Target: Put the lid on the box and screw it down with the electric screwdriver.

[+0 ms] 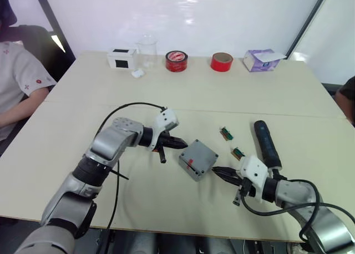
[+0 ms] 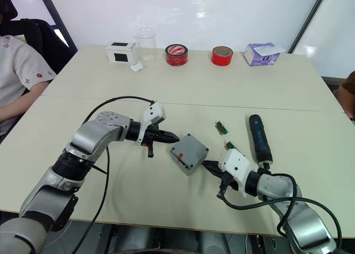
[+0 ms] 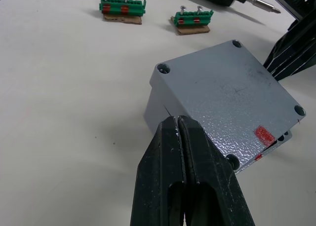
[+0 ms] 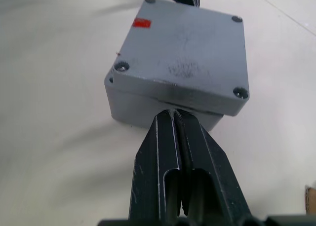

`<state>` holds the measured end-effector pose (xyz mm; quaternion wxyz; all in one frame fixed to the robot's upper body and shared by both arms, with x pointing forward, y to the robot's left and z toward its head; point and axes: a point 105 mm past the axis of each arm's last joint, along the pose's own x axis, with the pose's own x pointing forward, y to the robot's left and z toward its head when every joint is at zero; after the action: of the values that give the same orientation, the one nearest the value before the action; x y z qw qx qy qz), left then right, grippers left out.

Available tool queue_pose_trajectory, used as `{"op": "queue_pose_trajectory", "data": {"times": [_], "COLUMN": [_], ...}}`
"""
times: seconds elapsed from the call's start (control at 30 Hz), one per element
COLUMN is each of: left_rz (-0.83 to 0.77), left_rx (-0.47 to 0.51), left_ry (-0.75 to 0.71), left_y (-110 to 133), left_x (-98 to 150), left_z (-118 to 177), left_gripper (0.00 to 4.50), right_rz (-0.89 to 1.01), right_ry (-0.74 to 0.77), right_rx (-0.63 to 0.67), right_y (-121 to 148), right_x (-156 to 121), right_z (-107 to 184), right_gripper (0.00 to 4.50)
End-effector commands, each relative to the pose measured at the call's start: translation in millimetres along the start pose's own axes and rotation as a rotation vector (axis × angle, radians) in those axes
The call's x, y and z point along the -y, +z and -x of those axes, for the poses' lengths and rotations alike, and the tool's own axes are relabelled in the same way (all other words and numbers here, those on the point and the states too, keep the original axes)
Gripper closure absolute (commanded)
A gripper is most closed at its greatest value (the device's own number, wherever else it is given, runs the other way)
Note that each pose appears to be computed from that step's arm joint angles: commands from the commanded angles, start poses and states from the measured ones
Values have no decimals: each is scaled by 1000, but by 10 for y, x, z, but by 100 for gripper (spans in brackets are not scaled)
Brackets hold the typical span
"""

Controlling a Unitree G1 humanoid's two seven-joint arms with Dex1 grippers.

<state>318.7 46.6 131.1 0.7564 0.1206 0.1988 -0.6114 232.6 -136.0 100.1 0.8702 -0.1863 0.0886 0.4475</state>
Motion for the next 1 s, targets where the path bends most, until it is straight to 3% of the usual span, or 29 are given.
{"op": "queue_pose_trajectory", "data": {"times": [0.03,1.0], "left_rz": [-39,-89], "left_rx": [22,-27], "left_ry": [0,-50], "left_y": [90,4], "left_x": [21,135], "left_z": [24,-89], "left_gripper": [450,450], "right_rz": [18,1], "right_ry": [2,53], "right_rx": [50,58], "right_y": [153,325], "right_x": [-1,-54], "right_z": [-5,-43], "right_gripper": [445,445]}}
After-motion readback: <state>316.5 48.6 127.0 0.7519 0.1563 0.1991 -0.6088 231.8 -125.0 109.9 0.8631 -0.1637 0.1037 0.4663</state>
